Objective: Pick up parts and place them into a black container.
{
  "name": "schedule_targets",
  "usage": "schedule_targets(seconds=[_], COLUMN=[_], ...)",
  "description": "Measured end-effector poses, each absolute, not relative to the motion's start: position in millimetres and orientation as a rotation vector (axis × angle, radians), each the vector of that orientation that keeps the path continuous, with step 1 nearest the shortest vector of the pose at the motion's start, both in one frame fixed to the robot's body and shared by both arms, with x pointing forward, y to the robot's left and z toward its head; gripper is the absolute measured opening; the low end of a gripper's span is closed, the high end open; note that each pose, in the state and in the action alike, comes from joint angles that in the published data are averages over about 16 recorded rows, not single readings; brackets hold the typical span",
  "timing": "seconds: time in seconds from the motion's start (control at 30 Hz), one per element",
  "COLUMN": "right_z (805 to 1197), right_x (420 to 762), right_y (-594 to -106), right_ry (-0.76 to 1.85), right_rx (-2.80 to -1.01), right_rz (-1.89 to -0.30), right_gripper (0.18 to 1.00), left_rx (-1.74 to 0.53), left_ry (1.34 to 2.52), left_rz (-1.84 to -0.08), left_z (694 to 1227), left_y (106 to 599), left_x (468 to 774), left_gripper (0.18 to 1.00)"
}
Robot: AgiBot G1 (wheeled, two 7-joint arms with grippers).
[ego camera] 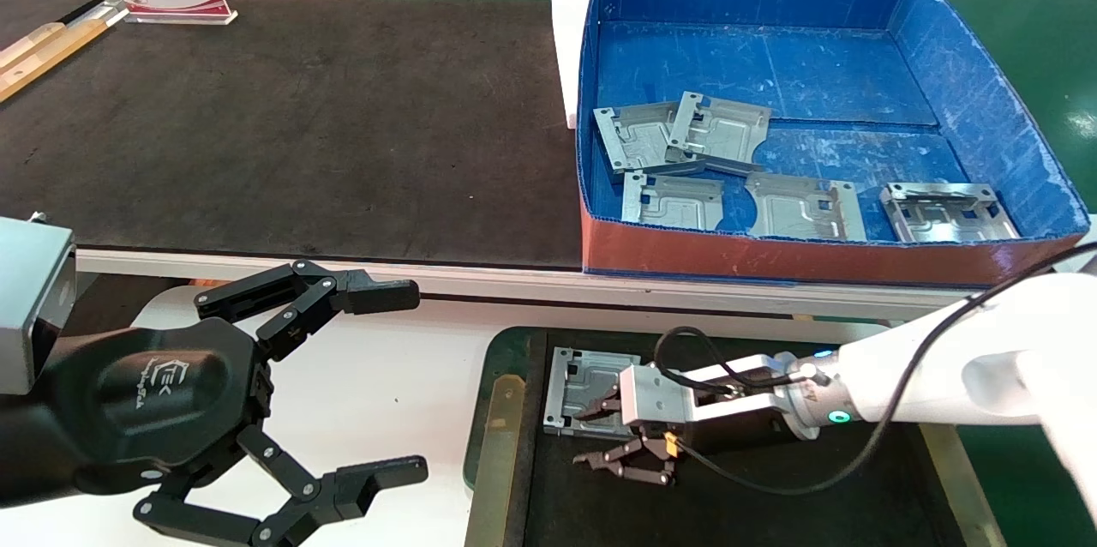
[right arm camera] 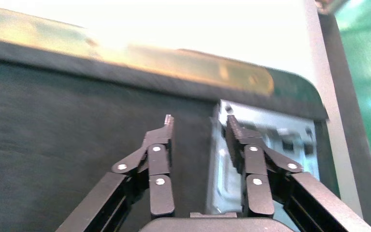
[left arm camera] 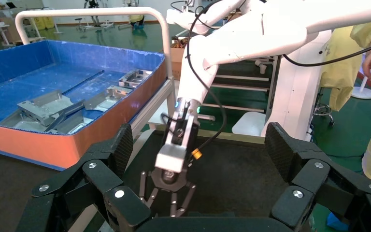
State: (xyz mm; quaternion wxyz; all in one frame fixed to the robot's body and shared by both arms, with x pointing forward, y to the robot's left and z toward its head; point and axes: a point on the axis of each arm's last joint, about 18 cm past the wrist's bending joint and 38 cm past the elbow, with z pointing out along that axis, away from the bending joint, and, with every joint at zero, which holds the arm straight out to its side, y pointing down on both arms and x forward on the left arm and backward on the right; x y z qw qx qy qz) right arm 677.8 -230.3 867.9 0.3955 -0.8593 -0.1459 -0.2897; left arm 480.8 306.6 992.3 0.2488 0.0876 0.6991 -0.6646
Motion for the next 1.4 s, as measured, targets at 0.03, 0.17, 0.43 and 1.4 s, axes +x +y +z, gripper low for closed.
schedule_targets(seconds=[0.03, 0.17, 0.43, 1.4], right_z=[870.7, 883.5, 919.8, 1046.2], right_x=[675.1, 664.7, 648.3, 587.8], right_y=[-230.4, -231.6, -237.9, -273.4], right_ry=[-0.386, -0.446, -0.517, -0.393], right_rx=[-2.169, -2.128, -2.015, -1.587], right_rz=[-0.726, -0.705, -0.726, -0.756], right_gripper=[0.389, 0.475, 0.662, 1.000], left_rx=[0.239, 0.239, 0.239, 0.238], left_ry=[1.905, 1.905, 1.905, 1.904], left_rz=[-1.811, -1.811, -1.811, -1.811], left_z=[992.3, 992.3, 992.3, 992.4], left_y=[306.6, 306.6, 306.6, 306.7], left_x=[480.8, 480.8, 480.8, 480.8], left_gripper=[1.001, 1.001, 1.001, 1.001])
